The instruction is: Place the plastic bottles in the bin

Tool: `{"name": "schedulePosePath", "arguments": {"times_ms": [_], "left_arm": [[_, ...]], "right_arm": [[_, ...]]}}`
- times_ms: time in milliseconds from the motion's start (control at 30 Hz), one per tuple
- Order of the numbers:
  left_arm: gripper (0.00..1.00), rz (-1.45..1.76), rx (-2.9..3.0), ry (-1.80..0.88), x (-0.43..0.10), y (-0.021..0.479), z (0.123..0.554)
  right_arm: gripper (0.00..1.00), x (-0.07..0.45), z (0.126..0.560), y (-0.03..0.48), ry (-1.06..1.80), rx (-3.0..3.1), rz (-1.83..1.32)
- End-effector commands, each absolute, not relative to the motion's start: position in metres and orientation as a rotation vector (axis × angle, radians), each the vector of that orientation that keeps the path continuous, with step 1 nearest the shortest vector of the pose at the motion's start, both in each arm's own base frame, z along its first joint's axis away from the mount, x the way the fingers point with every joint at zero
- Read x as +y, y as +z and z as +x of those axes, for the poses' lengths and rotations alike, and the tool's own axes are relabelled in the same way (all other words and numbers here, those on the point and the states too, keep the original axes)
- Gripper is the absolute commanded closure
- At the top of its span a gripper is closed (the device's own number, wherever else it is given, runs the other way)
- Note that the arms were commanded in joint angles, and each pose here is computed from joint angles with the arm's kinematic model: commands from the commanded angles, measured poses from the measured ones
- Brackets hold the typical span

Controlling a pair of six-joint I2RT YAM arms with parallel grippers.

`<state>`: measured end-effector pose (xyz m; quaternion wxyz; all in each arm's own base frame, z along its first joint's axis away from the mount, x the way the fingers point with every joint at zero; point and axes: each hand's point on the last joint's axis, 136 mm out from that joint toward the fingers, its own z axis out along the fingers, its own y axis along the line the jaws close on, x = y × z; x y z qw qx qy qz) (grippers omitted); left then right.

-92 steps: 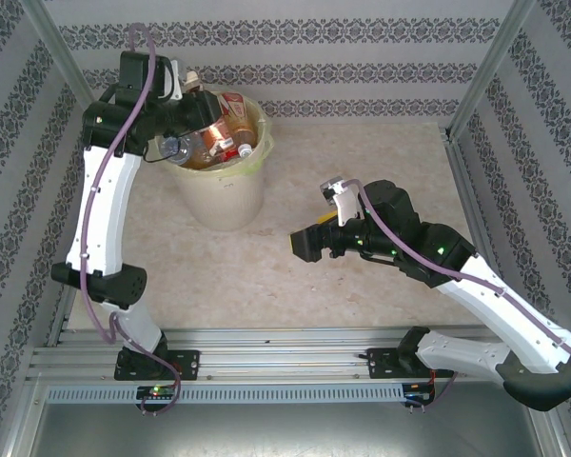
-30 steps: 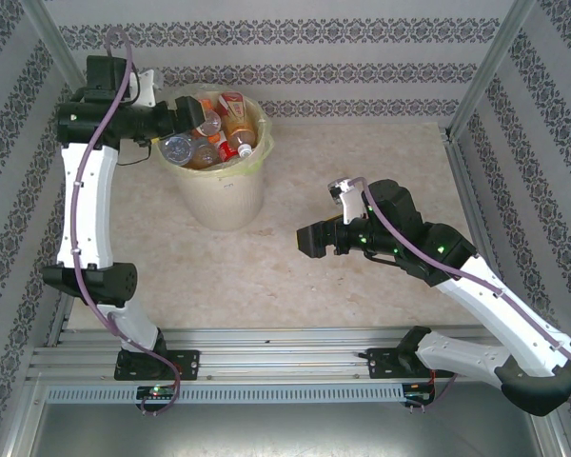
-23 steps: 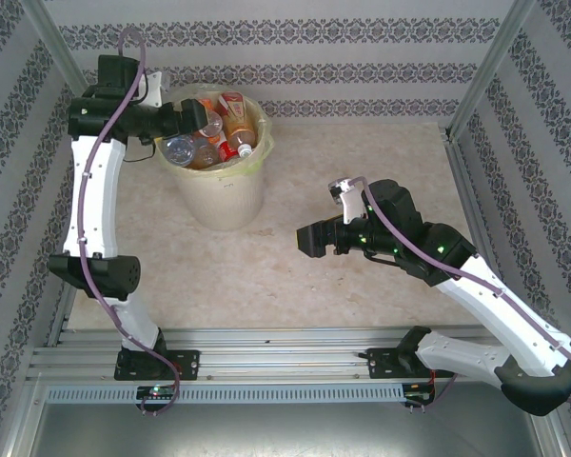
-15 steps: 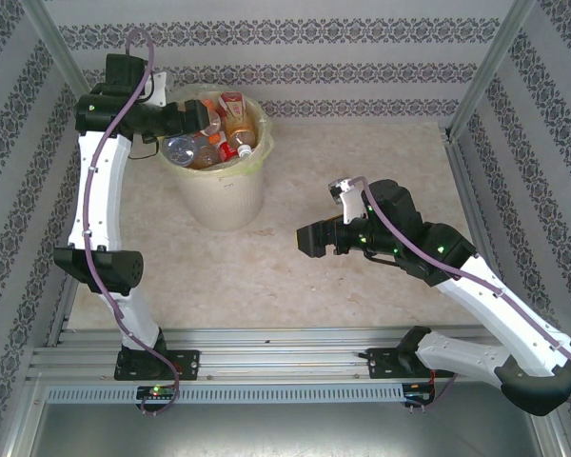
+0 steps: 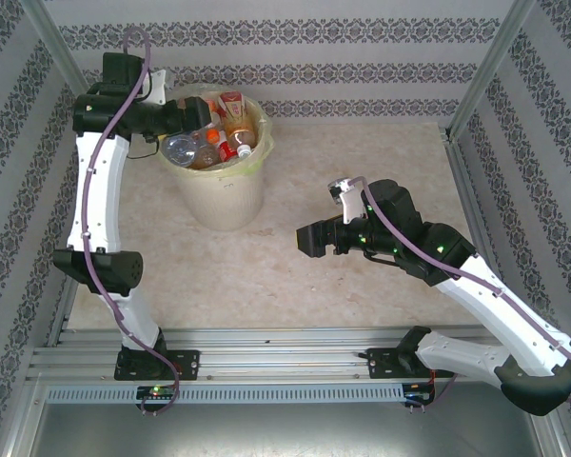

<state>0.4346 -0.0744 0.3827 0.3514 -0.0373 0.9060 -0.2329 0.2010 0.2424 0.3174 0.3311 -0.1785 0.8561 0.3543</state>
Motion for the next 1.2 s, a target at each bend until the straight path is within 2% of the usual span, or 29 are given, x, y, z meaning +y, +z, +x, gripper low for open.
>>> {"name": "schedulePosePath", "arguments": {"times_ms": [0,300,467,800,1167], "left_arm": [[0.00,-0.066,2.232,-0.643,-0.079,0.423,0.422],[0.00,-0.083,2.227,-0.490,-0.061,0.425,0.409],[0.00,-0.112,2.240,-0.342,-0.040,0.411,0.425],[0.04,-0.218,2.279,-0.270,-0.025,0.383,0.463],[0.05,-0.267,2.361,-0.214,-0.015,0.363,0.459]], "right_arm": [[0.04,0.242,0.204,0.321,0.929,2.232,-0.454],[0.05,0.237,0.209,0.326,0.910,2.212,-0.423],[0.04,0.237,0.210,0.329,0.912,2.208,-0.418],[0.05,0.233,0.209,0.324,0.900,2.220,-0.406],[0.05,0.232,0.208,0.322,0.904,2.219,-0.398]]}}
